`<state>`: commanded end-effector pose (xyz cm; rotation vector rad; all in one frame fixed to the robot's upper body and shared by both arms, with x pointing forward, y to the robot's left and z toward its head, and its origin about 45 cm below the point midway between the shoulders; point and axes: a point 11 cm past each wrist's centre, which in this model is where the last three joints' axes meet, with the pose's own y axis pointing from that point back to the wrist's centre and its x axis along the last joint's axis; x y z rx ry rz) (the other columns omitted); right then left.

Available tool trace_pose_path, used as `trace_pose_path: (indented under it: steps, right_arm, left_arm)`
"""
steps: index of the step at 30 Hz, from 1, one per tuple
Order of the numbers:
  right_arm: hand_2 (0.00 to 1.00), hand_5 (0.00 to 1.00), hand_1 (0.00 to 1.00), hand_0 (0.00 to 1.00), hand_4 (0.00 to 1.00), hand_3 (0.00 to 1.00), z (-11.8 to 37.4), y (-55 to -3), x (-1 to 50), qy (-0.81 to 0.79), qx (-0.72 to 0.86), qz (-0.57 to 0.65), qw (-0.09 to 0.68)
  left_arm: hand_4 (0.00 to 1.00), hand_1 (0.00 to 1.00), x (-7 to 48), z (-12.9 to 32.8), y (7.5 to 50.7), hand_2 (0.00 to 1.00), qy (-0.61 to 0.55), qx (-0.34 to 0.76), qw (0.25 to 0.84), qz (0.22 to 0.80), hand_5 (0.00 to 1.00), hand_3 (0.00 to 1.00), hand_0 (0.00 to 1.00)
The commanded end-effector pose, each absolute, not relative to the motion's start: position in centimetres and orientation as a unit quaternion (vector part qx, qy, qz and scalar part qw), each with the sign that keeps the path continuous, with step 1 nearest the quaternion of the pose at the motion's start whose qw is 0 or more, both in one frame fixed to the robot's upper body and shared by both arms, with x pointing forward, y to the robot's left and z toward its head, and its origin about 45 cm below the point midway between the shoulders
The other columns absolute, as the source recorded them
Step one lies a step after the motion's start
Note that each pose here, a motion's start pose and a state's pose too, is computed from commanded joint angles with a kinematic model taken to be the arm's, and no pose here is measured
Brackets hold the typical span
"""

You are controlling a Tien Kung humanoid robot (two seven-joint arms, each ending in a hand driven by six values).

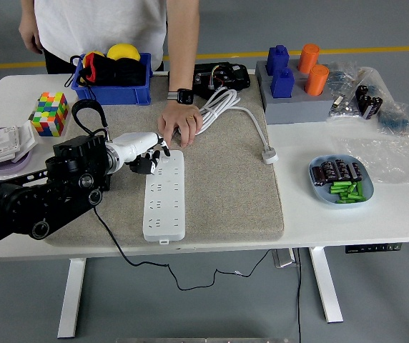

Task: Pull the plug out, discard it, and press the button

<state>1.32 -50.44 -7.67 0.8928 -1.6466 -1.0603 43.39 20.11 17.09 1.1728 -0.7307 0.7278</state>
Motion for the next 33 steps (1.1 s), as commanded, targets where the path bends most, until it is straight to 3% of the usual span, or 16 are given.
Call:
trace_pose_path:
  steps: [14, 26, 31, 32, 33]
  right_arm:
    - [0.663, 0.633, 0.674, 0.725, 0.763, 0.658, -7.6, -50.6, 1.1, -0.671, 0.365, -0.433, 0.479]
    - [0.663, 0.634, 0.673, 0.725, 0.762, 0.658, -8.0, -50.0, 0.5, -0.669, 0.363, -0.44, 0.476]
    - [0.663, 0.634, 0.673, 0.725, 0.762, 0.658, -8.0, -50.0, 0.5, -0.67, 0.363, -0.44, 0.475]
    - [0.662, 0.634, 0.673, 0.725, 0.763, 0.659, -7.9, -50.0, 0.5, -0.671, 0.362, -0.44, 0.475]
    - [0.662, 0.634, 0.673, 0.725, 0.763, 0.659, -7.9, -50.0, 0.5, -0.67, 0.362, -0.44, 0.476]
  left_arm:
    - [0.002, 0.018, 42.8, 16.1, 20.2, 0.125, -0.333, 0.547, 0.706, 0.303, 0.002, 0.726, 0.035]
    - [0.002, 0.018, 43.5, 19.8, 19.6, 0.125, -0.345, 0.497, 0.718, 0.344, 0.002, 0.714, 0.037]
    - [0.002, 0.018, 43.5, 21.6, 20.6, 0.125, -0.331, 0.44, 0.74, 0.387, 0.002, 0.714, 0.037]
    - [0.382, 0.156, 43.5, 21.9, 20.9, 0.278, -0.323, 0.427, 0.745, 0.398, 0.002, 0.719, 0.155]
    - [0.382, 0.156, 43.4, 22.1, 21.2, 0.278, -0.316, 0.417, 0.749, 0.407, 0.002, 0.719, 0.155]
